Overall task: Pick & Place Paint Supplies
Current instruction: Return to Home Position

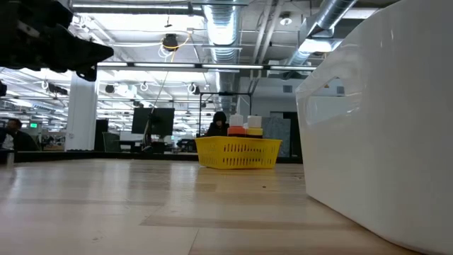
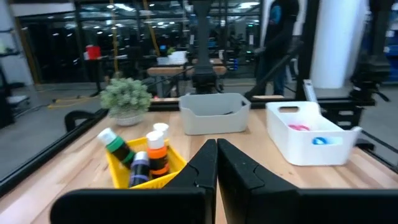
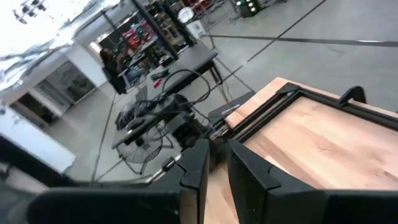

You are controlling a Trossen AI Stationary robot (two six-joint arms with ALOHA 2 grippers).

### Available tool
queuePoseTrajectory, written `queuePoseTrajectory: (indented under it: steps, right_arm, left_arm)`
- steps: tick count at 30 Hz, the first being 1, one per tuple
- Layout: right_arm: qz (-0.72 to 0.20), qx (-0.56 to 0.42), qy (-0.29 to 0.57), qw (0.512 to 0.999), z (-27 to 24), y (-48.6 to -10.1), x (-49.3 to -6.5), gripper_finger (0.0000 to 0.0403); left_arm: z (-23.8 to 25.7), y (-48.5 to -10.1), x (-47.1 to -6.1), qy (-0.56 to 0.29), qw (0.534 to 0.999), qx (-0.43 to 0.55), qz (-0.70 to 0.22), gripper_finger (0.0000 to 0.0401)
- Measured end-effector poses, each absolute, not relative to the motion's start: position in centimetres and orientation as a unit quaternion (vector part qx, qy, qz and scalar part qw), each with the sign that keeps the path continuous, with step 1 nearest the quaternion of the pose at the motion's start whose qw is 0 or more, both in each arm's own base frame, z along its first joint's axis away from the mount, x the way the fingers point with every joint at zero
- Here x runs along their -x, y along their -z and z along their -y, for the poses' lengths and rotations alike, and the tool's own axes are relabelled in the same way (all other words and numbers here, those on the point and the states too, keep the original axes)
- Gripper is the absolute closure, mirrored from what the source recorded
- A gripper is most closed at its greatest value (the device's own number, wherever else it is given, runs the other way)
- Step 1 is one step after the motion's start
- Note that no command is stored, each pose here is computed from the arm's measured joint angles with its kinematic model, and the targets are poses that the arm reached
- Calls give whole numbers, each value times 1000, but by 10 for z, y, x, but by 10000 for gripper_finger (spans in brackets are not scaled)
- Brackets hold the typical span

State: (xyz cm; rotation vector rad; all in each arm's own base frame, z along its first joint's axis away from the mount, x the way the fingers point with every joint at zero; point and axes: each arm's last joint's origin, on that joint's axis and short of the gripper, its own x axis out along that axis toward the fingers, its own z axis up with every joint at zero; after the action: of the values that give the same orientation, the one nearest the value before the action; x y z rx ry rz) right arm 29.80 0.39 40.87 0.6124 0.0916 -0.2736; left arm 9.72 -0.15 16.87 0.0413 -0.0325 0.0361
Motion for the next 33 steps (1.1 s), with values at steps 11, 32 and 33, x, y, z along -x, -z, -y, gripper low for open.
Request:
queuePoseTrajectory:
  steps: [11,32,33]
  right_arm:
    - [-128,-173,160,963,43,-407,-271,349]
    - [-14,-80,-39,996,55,-340,-243,349]
    - [-12,-83,-48,995,49,-330,-238,349]
  left_arm:
    - [-5,-161,-103,-53,998,-10,-31,398]
    - [-5,-151,-112,-52,994,-11,-91,398]
    - [-5,-150,-113,-52,994,-11,-92,398]
